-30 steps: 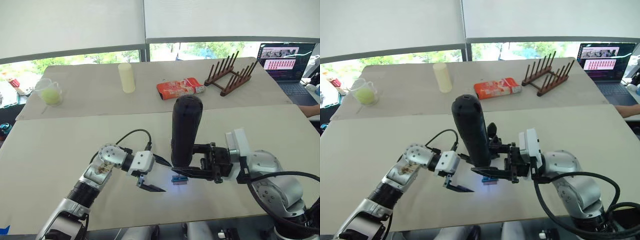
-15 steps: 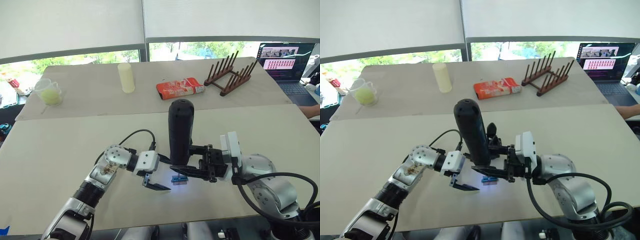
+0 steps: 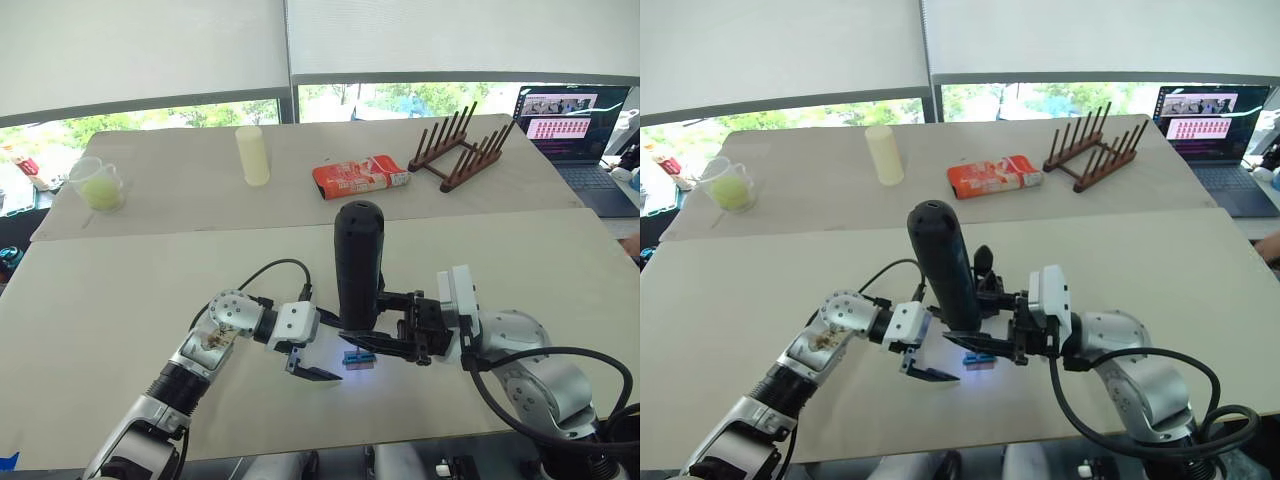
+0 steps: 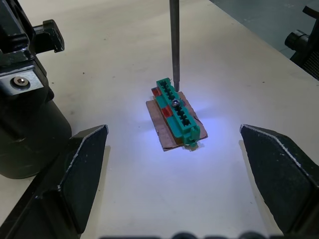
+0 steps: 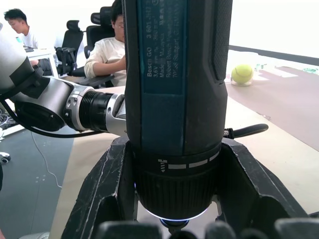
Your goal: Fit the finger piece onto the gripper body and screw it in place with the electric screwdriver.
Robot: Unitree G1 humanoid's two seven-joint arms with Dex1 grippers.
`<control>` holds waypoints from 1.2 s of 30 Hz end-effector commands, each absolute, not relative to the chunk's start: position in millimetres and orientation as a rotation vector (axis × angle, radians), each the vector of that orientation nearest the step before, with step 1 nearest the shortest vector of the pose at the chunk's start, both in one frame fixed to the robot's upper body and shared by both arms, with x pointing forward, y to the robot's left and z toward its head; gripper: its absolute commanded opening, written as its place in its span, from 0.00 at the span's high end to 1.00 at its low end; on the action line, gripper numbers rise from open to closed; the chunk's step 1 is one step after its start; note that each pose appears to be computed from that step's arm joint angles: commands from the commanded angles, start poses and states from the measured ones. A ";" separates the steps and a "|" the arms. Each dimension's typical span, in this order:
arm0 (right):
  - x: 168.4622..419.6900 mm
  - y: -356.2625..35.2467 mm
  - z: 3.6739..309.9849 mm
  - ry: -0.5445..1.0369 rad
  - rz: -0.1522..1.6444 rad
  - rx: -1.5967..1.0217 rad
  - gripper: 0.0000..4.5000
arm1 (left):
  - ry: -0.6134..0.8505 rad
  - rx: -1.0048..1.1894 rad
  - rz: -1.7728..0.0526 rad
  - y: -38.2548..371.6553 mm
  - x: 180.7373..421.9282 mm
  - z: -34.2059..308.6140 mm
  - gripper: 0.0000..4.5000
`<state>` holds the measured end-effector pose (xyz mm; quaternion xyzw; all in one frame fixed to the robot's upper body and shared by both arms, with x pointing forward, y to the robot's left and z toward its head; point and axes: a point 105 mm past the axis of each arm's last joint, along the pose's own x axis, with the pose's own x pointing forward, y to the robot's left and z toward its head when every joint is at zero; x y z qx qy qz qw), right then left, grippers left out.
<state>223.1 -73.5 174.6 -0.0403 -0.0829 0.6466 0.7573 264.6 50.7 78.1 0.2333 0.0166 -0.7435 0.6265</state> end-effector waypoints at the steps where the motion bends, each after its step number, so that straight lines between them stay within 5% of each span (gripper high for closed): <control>1: 216.7 -70.7 187.1 -0.267 1.423 -0.106 0.58 | 0.004 0.557 -1.713 46.8 264.2 84.1 0.00; 36: 216.4 -70.9 182.4 -0.255 1.424 -0.117 0.58 | 0.004 0.555 -1.707 45.8 266.2 86.4 0.00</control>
